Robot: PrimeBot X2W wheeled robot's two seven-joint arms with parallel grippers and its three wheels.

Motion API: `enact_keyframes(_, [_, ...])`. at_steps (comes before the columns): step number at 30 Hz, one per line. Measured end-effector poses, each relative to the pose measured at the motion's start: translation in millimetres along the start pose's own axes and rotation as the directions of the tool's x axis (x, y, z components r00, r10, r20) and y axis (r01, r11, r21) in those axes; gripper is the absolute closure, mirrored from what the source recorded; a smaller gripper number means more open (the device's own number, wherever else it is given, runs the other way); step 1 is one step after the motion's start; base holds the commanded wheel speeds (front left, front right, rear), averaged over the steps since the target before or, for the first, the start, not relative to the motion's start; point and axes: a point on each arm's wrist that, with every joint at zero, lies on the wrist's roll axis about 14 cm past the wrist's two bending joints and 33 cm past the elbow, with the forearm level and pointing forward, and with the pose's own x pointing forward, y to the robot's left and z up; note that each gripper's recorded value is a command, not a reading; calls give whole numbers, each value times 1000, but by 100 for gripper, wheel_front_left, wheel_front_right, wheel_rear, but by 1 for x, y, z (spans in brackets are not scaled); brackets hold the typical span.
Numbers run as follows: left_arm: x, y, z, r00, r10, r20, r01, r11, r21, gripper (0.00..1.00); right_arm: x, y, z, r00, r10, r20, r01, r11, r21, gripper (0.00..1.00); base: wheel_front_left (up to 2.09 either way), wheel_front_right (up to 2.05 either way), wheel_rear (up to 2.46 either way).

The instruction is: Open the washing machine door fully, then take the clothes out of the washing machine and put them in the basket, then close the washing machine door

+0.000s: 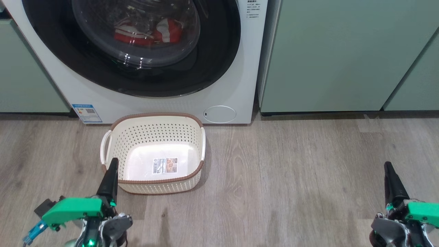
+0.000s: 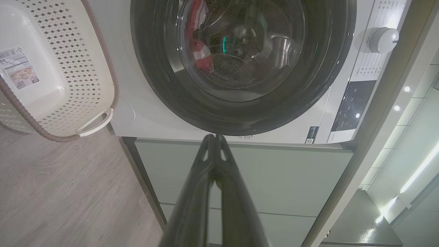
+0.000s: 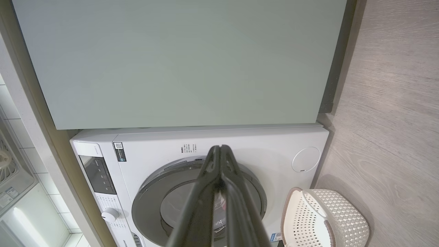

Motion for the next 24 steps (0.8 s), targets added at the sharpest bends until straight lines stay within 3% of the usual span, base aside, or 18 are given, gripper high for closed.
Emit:
enact_keyframes(16, [0,1,0,1000,4,0,-4,1000,-1,100,0,-1,0,1000,-3,0,3,1000,1,100,0,0,0])
enact_keyframes(17, [-2,6,0,1000,19,0,-19,1000,-2,0,-1,-6,0,1000,-17,0,17,1000,3,0,0,0,0])
enact_keyframes(24, [-30,62,-3,983,184,4,-183,983,-27,0,-21,-53,-4,988,-157,4,157,987,28,0,0,0,0])
